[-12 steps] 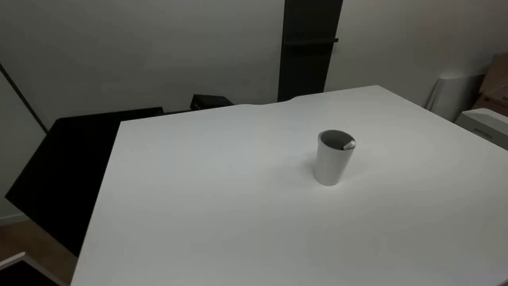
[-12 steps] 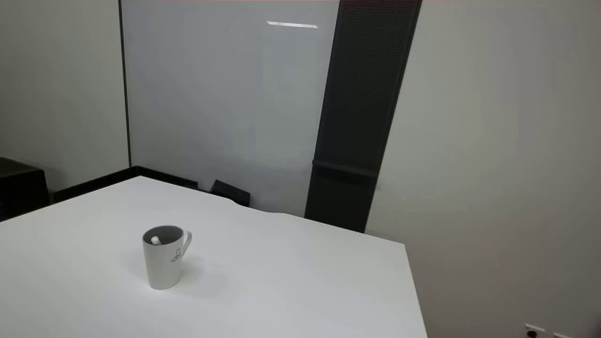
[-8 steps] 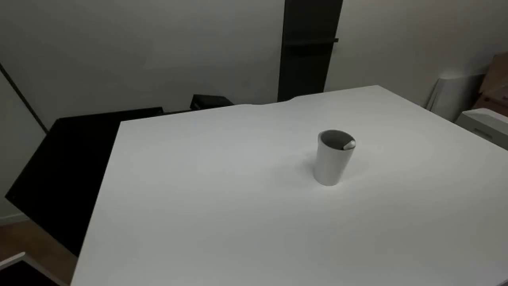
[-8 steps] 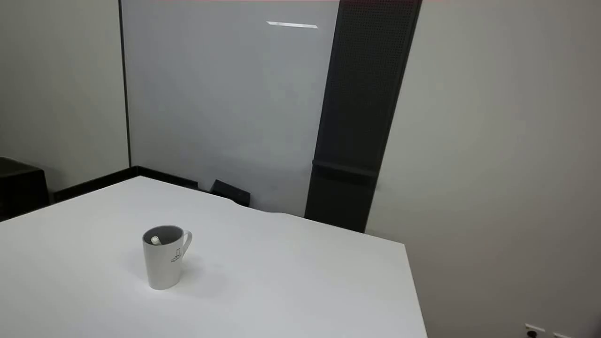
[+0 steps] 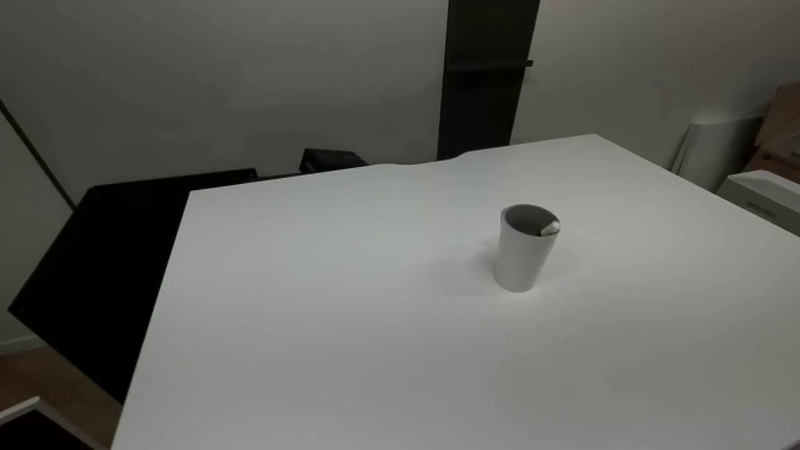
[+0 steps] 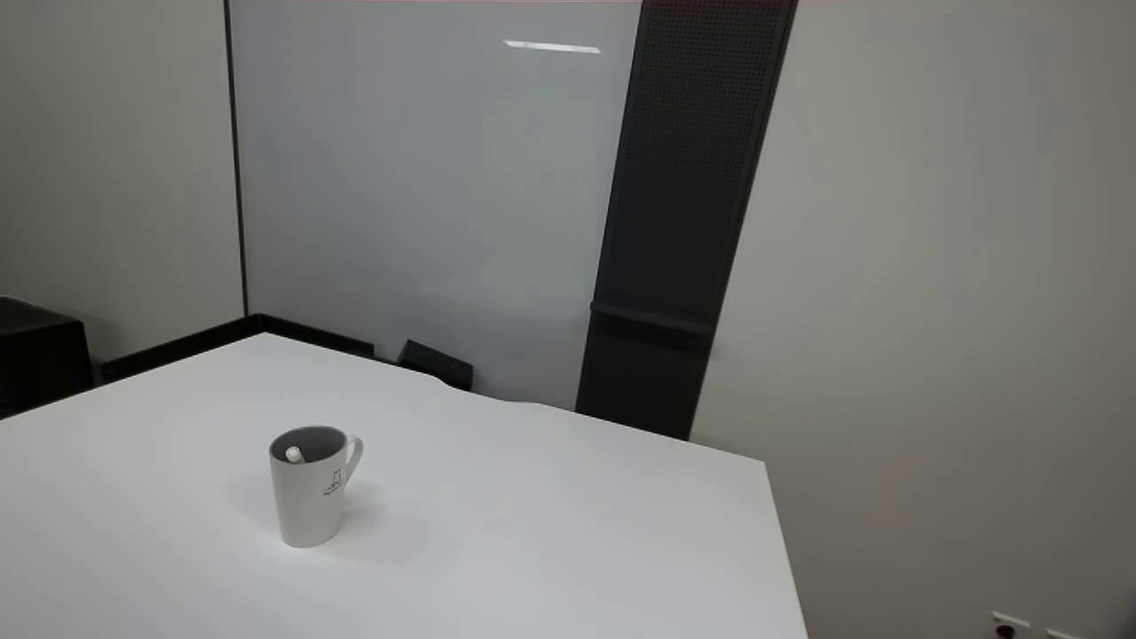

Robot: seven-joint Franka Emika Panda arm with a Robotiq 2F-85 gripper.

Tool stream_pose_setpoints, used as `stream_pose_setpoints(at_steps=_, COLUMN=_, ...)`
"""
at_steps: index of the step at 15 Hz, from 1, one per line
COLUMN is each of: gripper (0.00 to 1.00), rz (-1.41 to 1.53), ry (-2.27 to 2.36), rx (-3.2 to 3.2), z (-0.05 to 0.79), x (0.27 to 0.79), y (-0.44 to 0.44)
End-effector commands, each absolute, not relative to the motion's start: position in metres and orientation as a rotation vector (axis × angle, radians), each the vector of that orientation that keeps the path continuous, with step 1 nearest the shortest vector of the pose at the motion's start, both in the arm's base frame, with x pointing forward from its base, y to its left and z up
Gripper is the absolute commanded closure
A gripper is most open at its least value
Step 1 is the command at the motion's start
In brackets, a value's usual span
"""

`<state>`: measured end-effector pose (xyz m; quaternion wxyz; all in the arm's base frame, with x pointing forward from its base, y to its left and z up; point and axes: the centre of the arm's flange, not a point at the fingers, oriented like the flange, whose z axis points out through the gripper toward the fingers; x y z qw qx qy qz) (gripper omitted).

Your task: Remove the marker from the white cup and put it on the table

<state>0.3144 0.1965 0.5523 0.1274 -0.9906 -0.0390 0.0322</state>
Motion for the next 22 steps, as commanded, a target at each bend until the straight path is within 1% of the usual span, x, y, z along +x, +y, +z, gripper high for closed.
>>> stream_pose_setpoints(at_steps=1, gripper=0.0, rz=0.094, ry=-0.113, rx=-2.882, z=0.552, x=0.314, y=0.197)
stream_pose_setpoints(at_steps=4, gripper=0.0, rz=0.085, ry=-0.117, rx=-2.908, z=0.55, x=0.316, y=0.192)
stream_pose_setpoints(at_steps=6, gripper=0.0, rz=0.053, ry=-0.11, rx=-2.941, z=0.543, x=0.324, y=0.175)
stream_pose_setpoints(at_steps=12, gripper=0.0, rz=-0.189, ry=-0.253, rx=-3.147, z=0.517, x=0.347, y=0.104)
stream_pose_setpoints(at_steps=17, gripper=0.0, rz=-0.491, ry=-0.533, rx=-3.191, z=0.51, x=0.379, y=0.058)
stream_pose_setpoints(at_steps=22, gripper=0.0, rz=-0.803, ry=-0.811, rx=-3.124, z=0.533, x=0.409, y=0.025)
